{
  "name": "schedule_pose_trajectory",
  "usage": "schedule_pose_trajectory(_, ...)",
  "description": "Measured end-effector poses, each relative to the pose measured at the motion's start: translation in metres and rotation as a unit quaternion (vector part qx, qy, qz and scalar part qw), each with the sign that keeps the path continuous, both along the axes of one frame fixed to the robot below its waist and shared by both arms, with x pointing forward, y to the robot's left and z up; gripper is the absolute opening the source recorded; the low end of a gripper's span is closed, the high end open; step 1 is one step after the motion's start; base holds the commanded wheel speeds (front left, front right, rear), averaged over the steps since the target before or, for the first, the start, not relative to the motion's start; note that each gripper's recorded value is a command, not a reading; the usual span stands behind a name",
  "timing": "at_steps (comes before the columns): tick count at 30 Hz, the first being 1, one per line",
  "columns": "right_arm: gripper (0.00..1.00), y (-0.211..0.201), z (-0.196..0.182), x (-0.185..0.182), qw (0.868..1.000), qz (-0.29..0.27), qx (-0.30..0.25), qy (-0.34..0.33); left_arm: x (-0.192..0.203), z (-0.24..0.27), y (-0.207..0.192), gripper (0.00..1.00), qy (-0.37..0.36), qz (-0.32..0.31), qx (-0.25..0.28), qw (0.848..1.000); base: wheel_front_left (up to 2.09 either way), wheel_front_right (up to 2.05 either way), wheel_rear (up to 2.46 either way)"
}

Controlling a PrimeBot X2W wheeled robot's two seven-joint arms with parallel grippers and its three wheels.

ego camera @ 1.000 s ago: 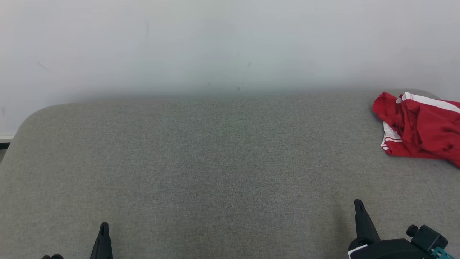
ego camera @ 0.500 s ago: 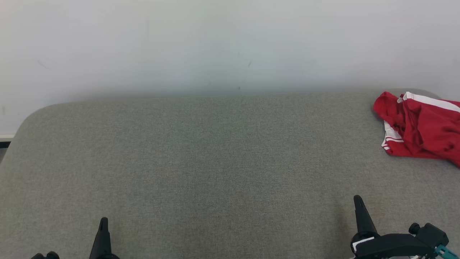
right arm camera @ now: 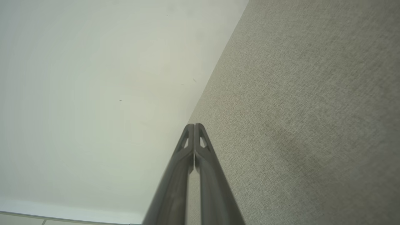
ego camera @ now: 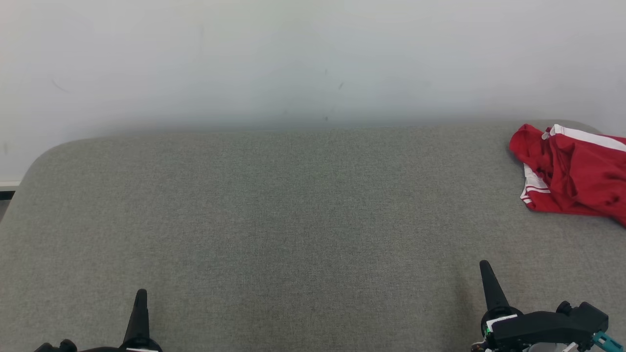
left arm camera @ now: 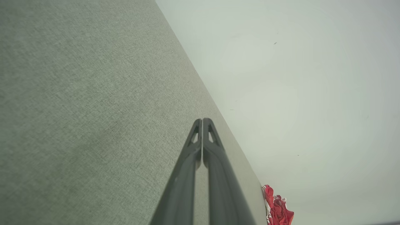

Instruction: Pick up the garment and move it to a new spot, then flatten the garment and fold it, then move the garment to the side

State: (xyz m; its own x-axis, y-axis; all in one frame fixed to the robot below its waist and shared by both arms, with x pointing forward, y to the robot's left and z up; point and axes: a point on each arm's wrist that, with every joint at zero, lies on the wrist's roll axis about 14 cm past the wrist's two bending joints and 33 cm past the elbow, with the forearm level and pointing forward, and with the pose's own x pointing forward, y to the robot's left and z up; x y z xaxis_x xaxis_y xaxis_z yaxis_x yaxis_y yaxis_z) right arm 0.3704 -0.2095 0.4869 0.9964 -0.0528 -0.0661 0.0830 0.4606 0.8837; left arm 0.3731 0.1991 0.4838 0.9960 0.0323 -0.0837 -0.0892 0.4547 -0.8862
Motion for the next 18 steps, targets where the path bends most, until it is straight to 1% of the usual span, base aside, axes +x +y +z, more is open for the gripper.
schedule_pose_trajectory(18, 0.0, 0.0028, 0.0056, 0.0063, 0.996, 0.003, 0.088, -0.011, 0.0051, 0.0054, 0.0006, 0.0, -0.009, 0.001, -0.087, 0.996, 0.0, 0.0, 0.0)
